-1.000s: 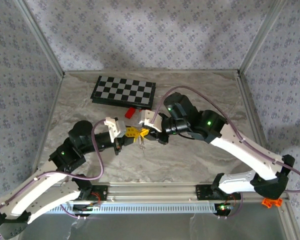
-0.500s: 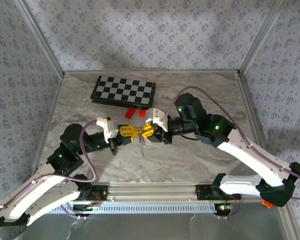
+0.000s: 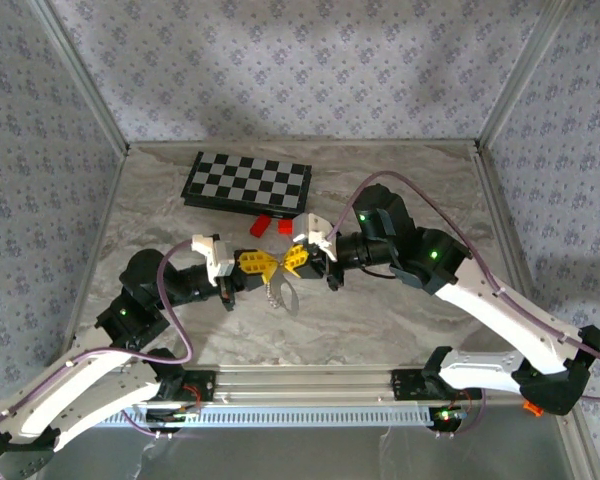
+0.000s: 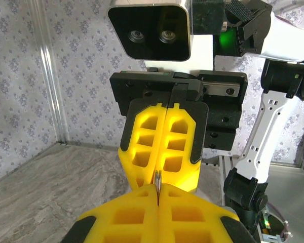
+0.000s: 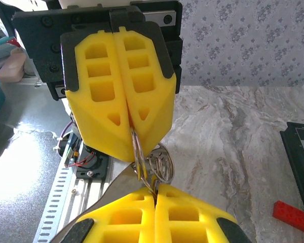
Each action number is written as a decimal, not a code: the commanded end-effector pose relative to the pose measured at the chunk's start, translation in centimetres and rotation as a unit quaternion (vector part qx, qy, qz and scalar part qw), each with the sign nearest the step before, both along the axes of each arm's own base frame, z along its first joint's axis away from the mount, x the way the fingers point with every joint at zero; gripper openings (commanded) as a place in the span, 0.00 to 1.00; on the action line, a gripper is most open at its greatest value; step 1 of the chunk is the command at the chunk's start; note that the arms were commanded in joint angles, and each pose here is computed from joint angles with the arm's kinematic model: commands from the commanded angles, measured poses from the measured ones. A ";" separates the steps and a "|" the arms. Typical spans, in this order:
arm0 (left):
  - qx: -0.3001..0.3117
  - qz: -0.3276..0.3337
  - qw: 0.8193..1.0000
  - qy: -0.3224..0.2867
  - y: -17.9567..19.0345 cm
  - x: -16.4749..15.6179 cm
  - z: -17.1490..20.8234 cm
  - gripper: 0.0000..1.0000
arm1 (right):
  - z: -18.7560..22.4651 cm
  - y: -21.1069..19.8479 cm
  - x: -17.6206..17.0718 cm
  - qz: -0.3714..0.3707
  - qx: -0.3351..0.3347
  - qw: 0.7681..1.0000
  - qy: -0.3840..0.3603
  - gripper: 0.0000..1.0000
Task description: Put the keys on the keyring
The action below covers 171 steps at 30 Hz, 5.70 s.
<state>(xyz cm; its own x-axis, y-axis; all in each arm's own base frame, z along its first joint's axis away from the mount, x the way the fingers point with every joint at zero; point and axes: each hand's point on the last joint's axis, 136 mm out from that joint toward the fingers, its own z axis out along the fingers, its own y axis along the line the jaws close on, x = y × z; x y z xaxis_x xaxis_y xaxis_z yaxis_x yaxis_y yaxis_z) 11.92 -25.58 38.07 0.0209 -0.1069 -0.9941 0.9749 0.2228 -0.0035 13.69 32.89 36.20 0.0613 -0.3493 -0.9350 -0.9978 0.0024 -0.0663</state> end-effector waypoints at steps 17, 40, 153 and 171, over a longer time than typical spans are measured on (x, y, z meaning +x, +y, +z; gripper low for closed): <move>-0.064 -0.024 0.997 -0.020 0.0 -0.8 2.6 0.00 | -0.2 0.5 -1.8 0.045 0.005 0.999 0.025 0.00; -0.061 -0.010 0.998 -0.015 0.5 -0.6 2.2 0.00 | 1.9 -0.5 -2.4 0.036 0.044 0.998 -0.012 0.26; 0.140 -0.006 0.989 0.045 -0.3 0.0 -5.3 0.24 | -2.3 0.7 -1.3 0.035 -0.164 0.986 -0.025 0.00; 0.150 -0.016 0.986 0.068 -0.6 0.0 -6.1 0.20 | -3.0 0.8 -1.4 0.037 -0.165 0.985 -0.022 0.00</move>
<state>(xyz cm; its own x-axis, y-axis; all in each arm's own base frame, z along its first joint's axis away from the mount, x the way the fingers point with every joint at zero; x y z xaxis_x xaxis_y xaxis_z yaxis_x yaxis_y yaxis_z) 12.21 -25.92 31.64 -0.1204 0.2032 -0.9717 0.9711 0.2275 -0.0727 12.79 33.22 32.72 0.1072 -0.6500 -0.7524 -0.9942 -0.0690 -0.0820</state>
